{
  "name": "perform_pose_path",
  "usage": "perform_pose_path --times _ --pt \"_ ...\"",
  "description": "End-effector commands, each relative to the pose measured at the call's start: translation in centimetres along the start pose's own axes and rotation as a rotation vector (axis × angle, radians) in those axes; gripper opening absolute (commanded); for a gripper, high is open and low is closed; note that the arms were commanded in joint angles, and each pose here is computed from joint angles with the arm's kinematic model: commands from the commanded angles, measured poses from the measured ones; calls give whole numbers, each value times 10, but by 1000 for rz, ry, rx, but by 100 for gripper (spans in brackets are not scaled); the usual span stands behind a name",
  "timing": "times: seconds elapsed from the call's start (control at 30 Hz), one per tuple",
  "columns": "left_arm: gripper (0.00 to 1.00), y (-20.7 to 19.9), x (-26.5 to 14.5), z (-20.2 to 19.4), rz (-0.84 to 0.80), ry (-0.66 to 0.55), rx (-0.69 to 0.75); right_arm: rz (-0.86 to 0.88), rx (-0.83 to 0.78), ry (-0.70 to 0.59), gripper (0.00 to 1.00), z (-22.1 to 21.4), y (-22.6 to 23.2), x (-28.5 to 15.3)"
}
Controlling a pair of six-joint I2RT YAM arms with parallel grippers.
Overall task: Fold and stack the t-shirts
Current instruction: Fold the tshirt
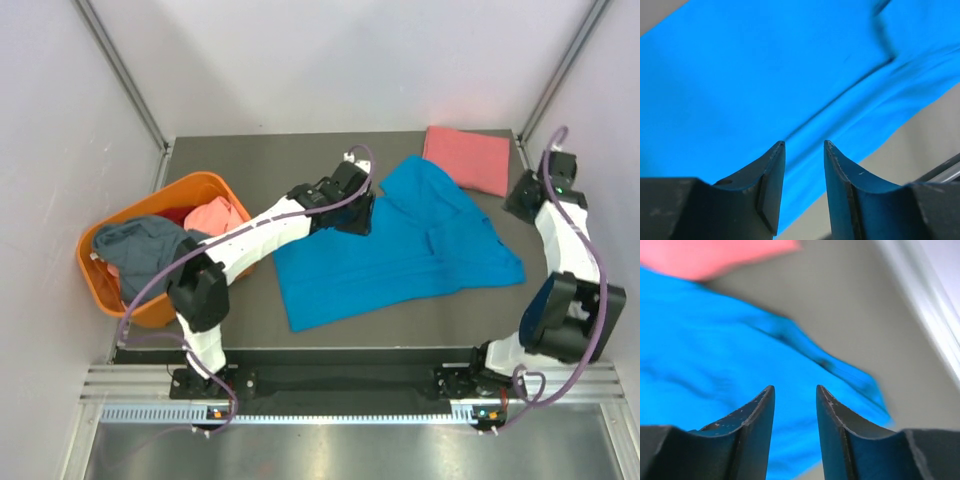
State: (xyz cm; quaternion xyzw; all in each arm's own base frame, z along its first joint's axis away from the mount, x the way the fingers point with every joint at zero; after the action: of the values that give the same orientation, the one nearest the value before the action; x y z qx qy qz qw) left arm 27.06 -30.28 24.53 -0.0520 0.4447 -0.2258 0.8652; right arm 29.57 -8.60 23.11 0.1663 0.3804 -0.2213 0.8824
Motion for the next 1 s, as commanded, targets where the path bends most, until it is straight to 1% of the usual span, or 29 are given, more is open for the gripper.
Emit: perform_pose_path --times 0.0,0.03,0.1,0.13,0.2,0.23,0.27,0.3,0.33,0.4,0.43,0.47,0.5,0.57,0.63,0.7,0.73,0.97 --pt "41 -28 33 28 -218 -124 20 224 -166 -41 38 25 37 26" --pt "41 -31 47 27 -247 -108 15 261 -217 -32 37 26 41 33" --pt "40 -37 60 31 -284 -133 13 308 -250 5 36 32 48 51" --pt "40 -38 75 31 -302 -144 11 311 -280 15 36 33 48 55" --pt "40 -43 88 34 -327 -153 12 332 -302 6 36 34 52 69" --pt "40 -43 105 32 -336 -154 10 340 -325 2 36 35 53 74" --pt "40 -47 109 33 -374 -153 13 355 -342 23 35 32 54 83" --pt "41 -47 124 27 -384 -135 11 362 -358 25 34 33 56 86" --pt "41 -50 129 30 -413 -151 9 357 -401 29 34 32 57 90" --pt "42 -56 138 32 -471 -152 7 353 -423 61 33 28 58 101" --pt "42 -56 150 27 -480 -136 1 355 -443 66 33 27 59 104" --pt "43 -59 152 33 -503 -152 4 355 -454 75 33 25 60 109" --pt "43 -60 162 28 -514 -133 7 357 -462 79 34 24 60 110" --pt "44 -63 167 31 -533 -137 14 373 -484 67 34 24 64 112" --pt "45 -62 179 26 -545 -113 13 378 -497 65 34 22 68 115" --pt "45 -68 180 33 -588 -140 19 360 -505 75 34 21 68 122" --pt "45 -69 186 29 -598 -124 12 361 -507 81 34 20 68 124" --pt "46 -70 203 22 -609 -98 -7 383 -533 113 34 11 72 139"
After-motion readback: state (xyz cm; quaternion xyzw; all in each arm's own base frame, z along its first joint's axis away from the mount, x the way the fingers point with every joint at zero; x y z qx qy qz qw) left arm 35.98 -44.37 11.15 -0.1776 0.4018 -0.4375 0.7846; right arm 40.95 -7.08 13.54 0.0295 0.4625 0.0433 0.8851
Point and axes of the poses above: each gripper's point midway between its finger pads, its own x axis out along the fingers, its own y axis along the line the jaws close on, z = x × y, the point moved 10 cm from there along -x, back along the fingers, and after that the axes turned 3 degrees about -x, right-handed, at the moved point
